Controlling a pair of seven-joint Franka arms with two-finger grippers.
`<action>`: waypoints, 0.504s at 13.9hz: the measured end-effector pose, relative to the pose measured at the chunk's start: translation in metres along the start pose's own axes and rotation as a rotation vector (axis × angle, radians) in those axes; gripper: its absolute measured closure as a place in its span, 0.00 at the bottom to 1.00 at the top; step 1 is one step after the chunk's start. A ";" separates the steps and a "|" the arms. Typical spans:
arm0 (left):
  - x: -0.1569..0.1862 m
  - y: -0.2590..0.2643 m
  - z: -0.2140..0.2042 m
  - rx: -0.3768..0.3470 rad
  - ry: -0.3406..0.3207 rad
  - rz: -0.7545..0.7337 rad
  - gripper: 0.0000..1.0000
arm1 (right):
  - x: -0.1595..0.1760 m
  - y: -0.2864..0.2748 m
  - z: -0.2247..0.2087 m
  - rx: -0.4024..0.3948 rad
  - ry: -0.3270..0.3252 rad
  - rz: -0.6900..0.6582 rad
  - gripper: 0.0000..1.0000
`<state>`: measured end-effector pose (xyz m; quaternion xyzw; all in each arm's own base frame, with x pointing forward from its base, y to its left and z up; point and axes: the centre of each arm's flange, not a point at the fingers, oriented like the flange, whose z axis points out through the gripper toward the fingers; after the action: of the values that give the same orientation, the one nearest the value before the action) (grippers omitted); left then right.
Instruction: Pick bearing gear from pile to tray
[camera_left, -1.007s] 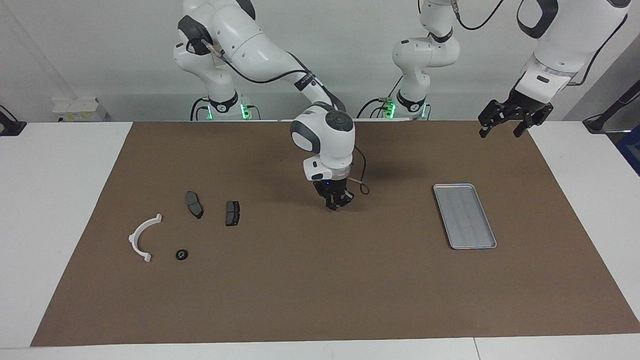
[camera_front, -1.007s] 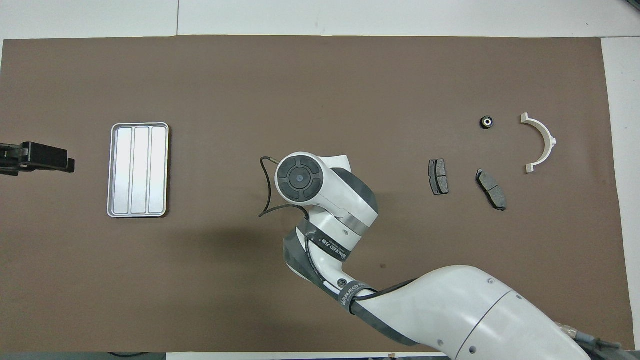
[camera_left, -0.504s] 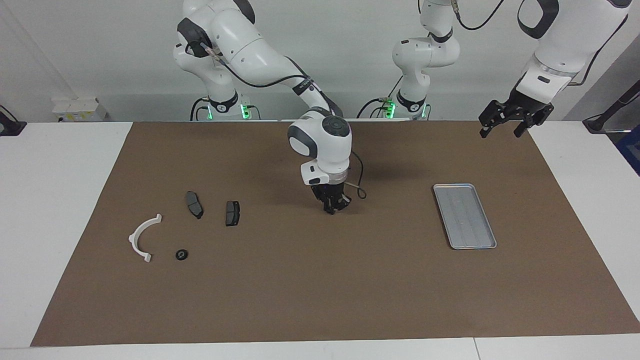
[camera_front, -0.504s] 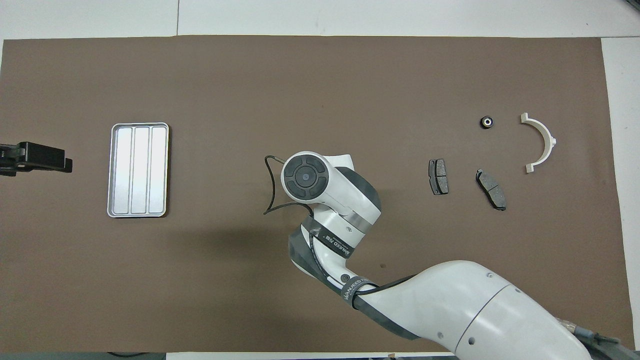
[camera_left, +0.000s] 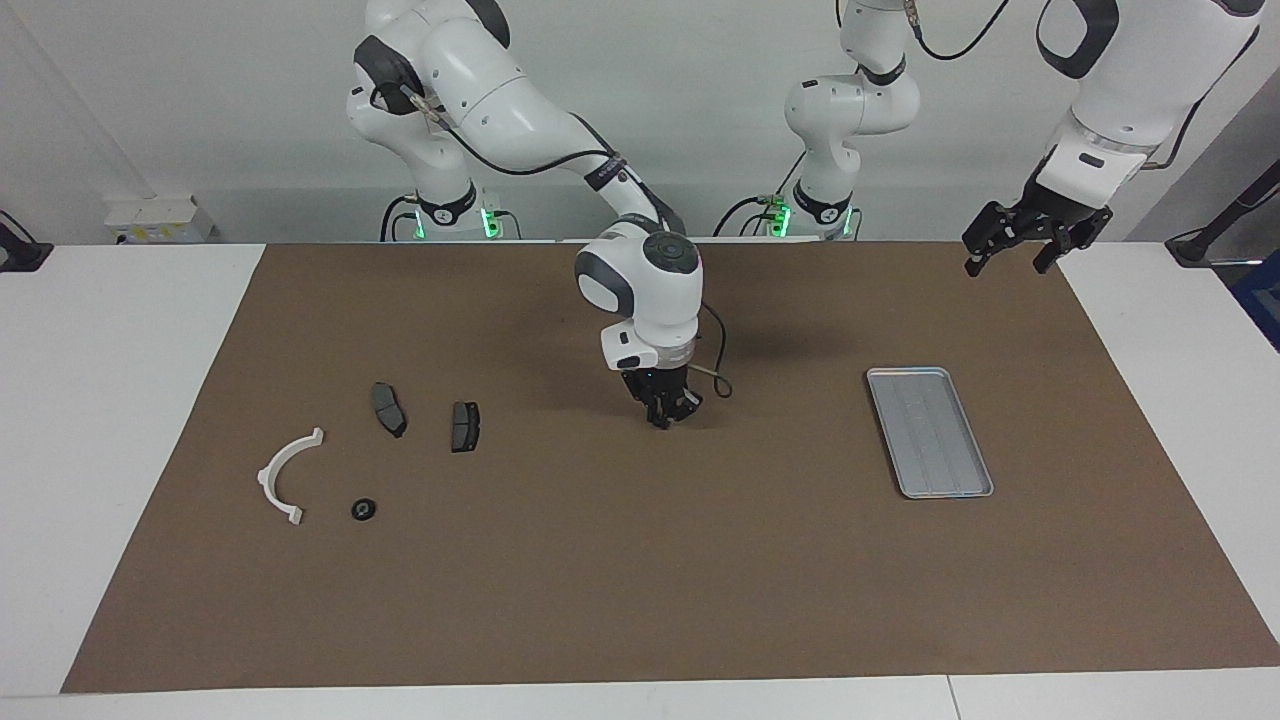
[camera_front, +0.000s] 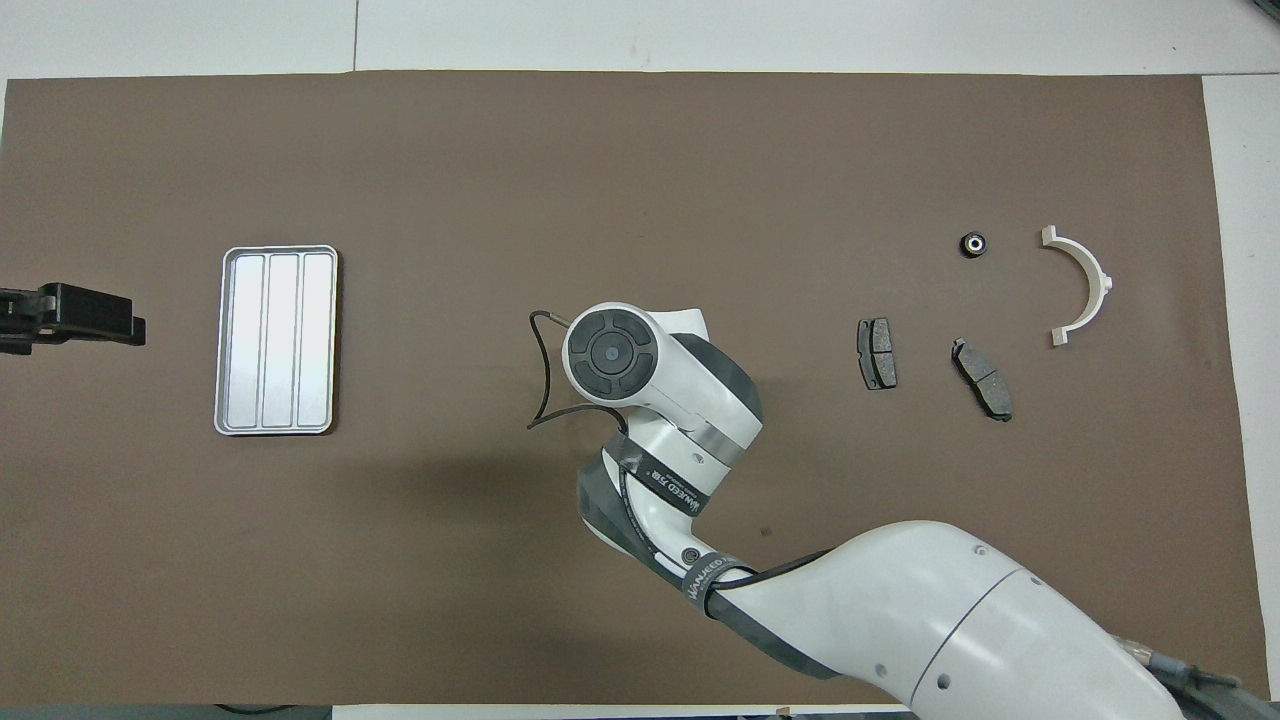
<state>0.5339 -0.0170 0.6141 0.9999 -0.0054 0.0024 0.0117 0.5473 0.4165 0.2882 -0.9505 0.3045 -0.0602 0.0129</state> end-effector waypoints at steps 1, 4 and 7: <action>0.000 0.008 0.001 0.000 -0.001 0.008 0.00 | 0.000 0.000 0.000 0.000 0.000 0.001 0.63; 0.000 0.032 0.006 0.000 0.006 0.031 0.00 | 0.003 0.001 0.000 -0.008 0.000 0.006 0.30; 0.000 0.042 0.017 -0.002 0.036 0.010 0.08 | 0.014 -0.003 -0.015 -0.029 0.010 0.022 0.10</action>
<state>0.5339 -0.0596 0.5977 0.9997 -0.0102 0.0204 0.0129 0.5590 0.4111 0.3048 -0.9469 0.3159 -0.0603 -0.0019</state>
